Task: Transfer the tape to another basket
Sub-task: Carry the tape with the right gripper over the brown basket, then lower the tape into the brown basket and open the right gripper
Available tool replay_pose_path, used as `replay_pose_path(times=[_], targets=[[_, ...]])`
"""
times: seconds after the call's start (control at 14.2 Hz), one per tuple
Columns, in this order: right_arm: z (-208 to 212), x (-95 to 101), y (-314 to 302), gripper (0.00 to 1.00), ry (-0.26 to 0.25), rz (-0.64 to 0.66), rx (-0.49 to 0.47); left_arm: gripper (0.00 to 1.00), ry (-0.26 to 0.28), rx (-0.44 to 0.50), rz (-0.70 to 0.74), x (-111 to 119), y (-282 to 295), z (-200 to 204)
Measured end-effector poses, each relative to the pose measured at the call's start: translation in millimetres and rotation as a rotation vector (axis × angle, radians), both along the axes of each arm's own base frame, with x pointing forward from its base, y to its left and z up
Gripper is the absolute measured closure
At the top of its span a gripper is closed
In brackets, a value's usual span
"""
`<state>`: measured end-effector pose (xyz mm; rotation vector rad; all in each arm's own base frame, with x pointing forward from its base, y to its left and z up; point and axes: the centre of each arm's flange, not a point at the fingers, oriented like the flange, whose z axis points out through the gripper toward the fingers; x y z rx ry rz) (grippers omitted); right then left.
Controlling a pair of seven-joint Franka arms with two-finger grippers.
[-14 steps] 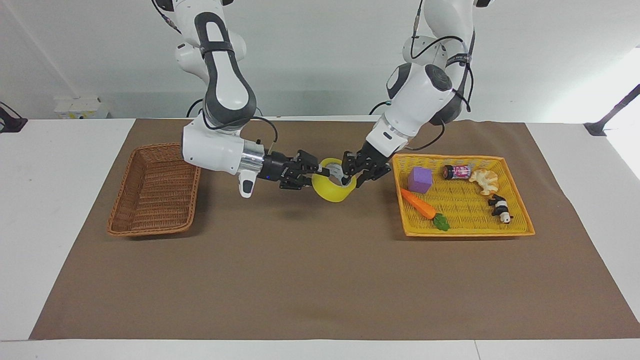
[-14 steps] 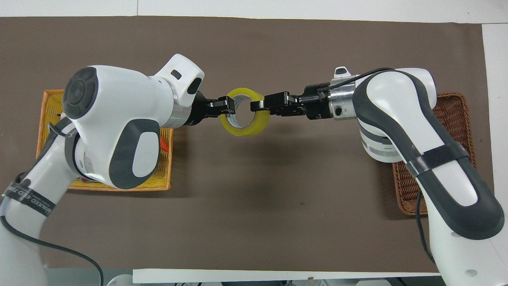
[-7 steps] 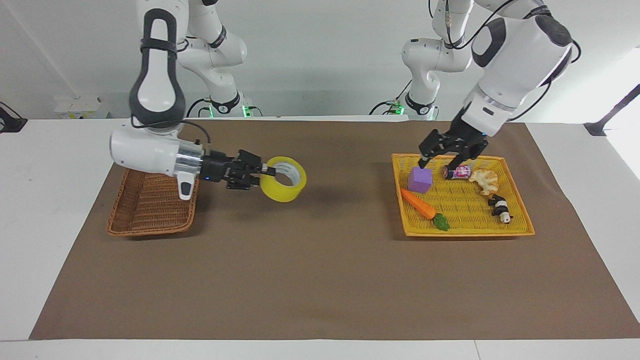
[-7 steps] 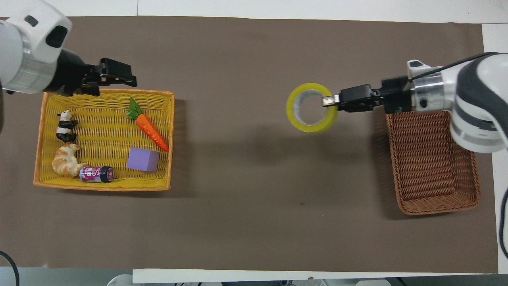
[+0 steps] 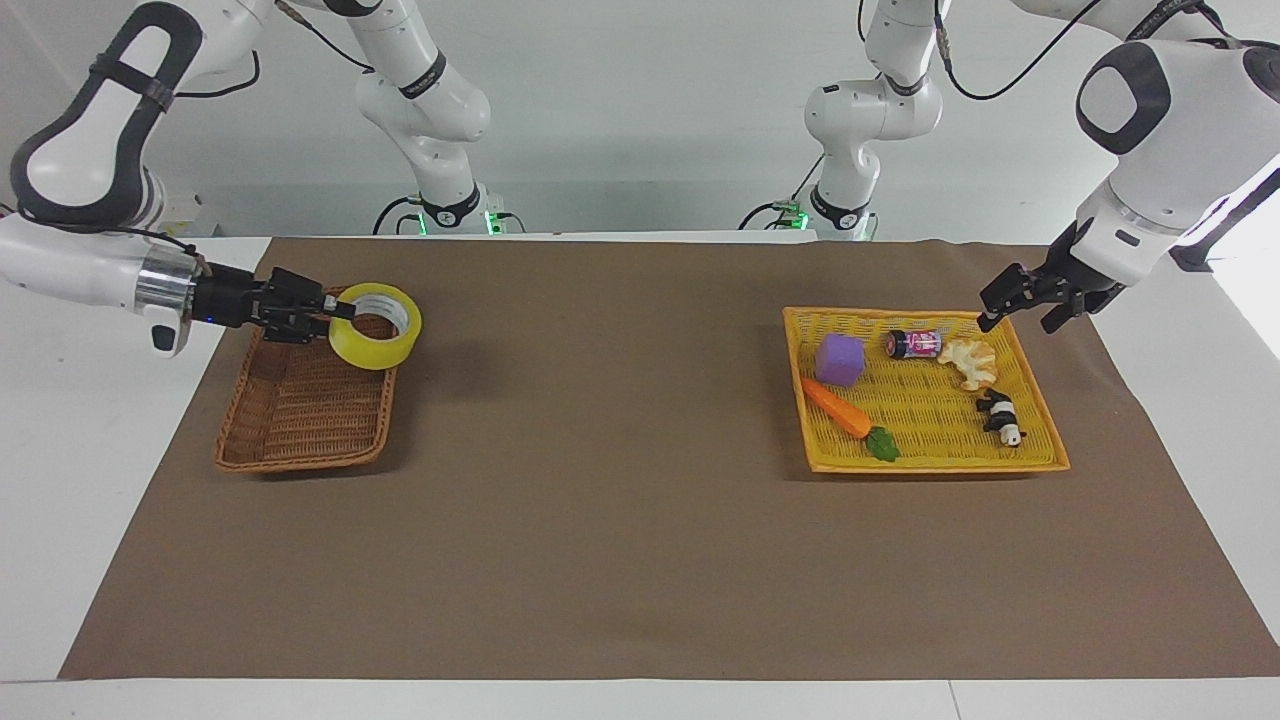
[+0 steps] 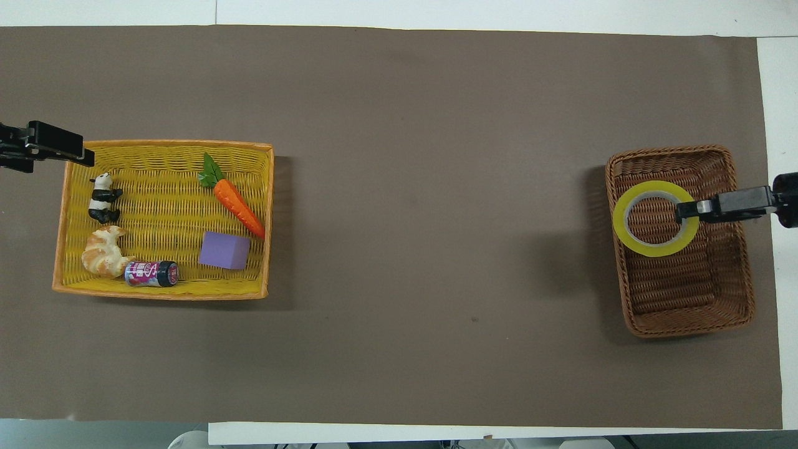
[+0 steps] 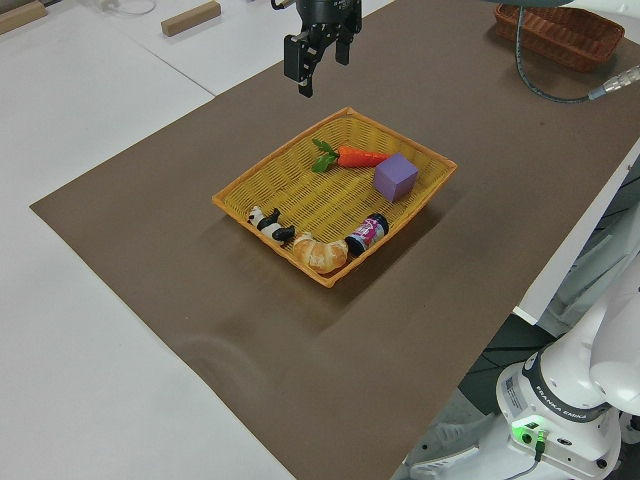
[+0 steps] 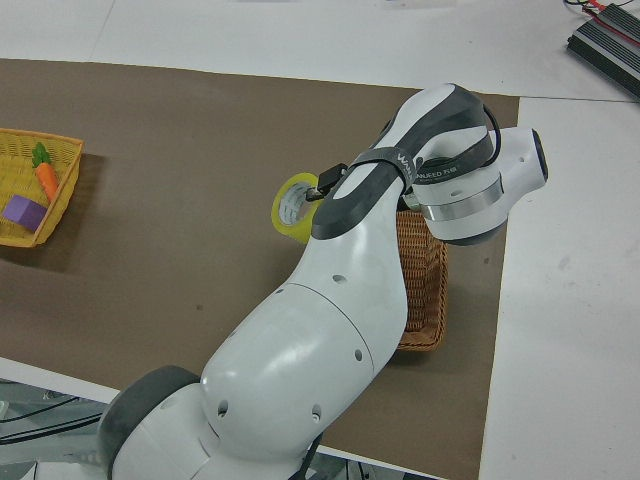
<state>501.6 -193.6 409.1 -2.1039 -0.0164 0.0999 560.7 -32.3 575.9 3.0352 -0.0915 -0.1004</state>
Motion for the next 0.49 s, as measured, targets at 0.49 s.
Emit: replay_pose_path(times=[0.49], targets=[[-62.0, -25.3, -50.6, 0.46, 0.003, 0.062, -0.022, 0.0, 0.086, 0.051, -0.034, -16.1, -5.6, 15.8]])
